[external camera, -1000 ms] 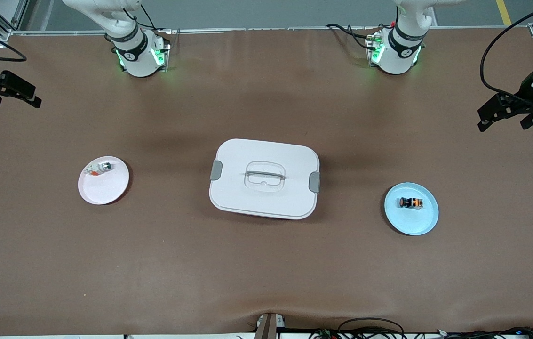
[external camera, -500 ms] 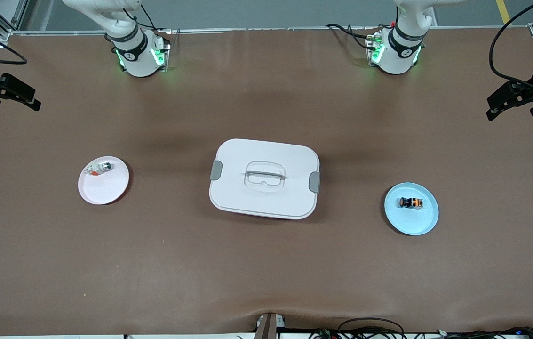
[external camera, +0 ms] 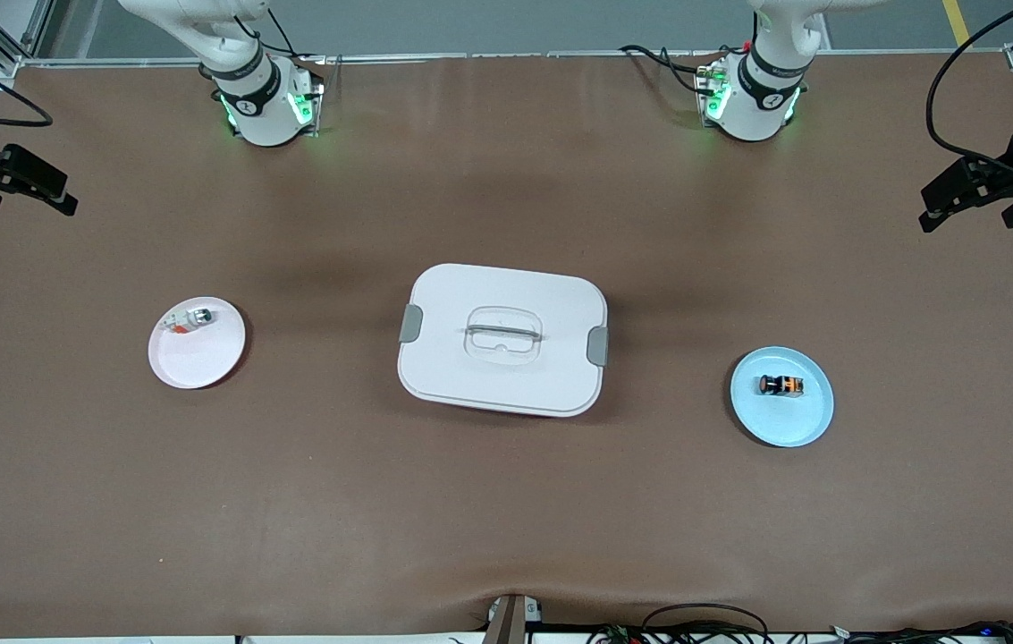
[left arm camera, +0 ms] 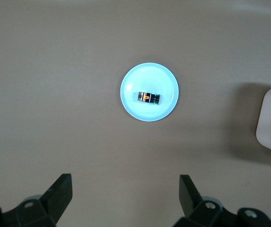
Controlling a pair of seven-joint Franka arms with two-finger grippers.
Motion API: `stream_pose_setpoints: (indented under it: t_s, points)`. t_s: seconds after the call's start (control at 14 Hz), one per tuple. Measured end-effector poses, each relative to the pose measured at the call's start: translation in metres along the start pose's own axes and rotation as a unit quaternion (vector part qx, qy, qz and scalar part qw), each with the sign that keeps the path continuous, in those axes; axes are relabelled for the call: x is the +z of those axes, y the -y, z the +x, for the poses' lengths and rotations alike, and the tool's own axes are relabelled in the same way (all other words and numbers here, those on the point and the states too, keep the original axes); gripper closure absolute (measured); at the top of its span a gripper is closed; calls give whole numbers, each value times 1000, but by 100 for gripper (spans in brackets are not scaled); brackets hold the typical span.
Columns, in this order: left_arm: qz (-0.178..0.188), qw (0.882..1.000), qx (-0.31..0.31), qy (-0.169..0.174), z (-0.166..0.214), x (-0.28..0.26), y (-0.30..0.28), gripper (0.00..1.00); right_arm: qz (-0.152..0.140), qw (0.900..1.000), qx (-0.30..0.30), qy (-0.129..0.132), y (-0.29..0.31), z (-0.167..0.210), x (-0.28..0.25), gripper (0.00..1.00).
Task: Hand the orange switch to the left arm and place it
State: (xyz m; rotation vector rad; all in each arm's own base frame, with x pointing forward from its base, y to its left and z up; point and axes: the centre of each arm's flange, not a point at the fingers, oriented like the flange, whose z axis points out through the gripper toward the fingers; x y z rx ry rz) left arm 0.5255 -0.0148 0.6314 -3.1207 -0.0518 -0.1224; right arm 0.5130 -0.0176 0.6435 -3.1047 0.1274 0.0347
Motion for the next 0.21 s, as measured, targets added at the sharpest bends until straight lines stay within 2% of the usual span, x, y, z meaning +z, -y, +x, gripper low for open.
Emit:
stream_pose_setpoints:
  t_s: [0.21]
  points:
    - [0,1000,2,3,4,4,-2,0,0,1000,0,-2,0,1,0,0]
